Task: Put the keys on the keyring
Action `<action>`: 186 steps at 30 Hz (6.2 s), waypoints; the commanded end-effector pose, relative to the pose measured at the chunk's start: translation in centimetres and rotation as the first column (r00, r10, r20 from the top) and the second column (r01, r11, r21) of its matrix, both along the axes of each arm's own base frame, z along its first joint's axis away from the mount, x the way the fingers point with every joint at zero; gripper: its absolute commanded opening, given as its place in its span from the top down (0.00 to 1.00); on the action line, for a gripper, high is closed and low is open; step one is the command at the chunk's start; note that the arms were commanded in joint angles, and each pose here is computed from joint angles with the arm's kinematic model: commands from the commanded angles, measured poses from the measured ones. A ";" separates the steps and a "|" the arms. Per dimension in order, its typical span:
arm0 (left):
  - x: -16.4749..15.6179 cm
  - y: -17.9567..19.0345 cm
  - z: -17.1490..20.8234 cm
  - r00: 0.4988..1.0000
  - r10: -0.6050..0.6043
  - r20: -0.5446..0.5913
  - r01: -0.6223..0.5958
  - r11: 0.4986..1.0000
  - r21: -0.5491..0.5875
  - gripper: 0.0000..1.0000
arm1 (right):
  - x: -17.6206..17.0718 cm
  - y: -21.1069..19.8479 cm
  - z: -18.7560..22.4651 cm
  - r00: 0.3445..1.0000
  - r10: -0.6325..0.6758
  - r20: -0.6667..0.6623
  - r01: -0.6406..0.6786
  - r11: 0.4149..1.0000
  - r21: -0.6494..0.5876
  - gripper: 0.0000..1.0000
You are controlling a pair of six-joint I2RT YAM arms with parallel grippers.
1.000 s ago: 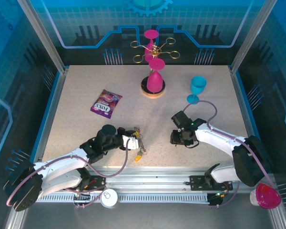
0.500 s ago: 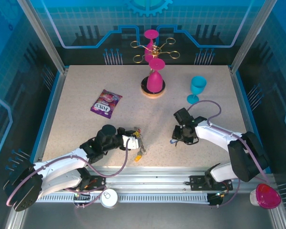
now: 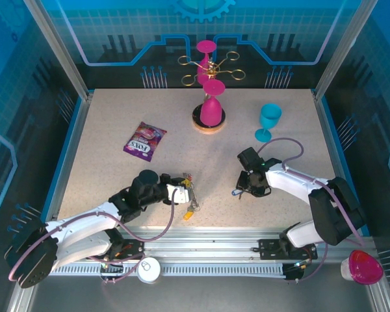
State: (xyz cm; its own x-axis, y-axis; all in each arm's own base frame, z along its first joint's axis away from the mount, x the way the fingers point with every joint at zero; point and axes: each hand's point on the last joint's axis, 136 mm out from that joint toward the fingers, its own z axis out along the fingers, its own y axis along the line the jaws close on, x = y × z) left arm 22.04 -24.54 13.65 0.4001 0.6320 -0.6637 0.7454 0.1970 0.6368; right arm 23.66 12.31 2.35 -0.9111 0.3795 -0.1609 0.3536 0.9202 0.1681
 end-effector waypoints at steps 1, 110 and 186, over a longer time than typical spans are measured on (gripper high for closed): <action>0.1 -0.6 1.9 1.000 -0.009 0.024 0.010 0.999 -0.038 1.00 | -0.4 0.0 -0.6 0.999 -0.040 -0.029 0.041 0.999 0.024 0.61; -0.2 -0.3 1.9 0.999 -0.022 0.039 0.022 0.999 -0.023 1.00 | 1.6 0.3 0.1 0.987 0.157 -0.038 -0.158 0.987 -0.013 0.86; -0.4 -3.0 3.9 0.972 -0.053 -0.229 -0.019 0.953 -0.302 1.00 | -4.0 18.0 16.1 -0.028 0.685 0.728 -0.981 0.119 -0.150 1.00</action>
State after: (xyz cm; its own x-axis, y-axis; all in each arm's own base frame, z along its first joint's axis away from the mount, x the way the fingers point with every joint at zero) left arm 21.55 -26.58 14.99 0.1678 0.4465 -0.8789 0.8732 0.3466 0.3427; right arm 19.27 29.83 17.54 -0.3375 -0.4755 -0.8124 -0.9388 0.2329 0.2536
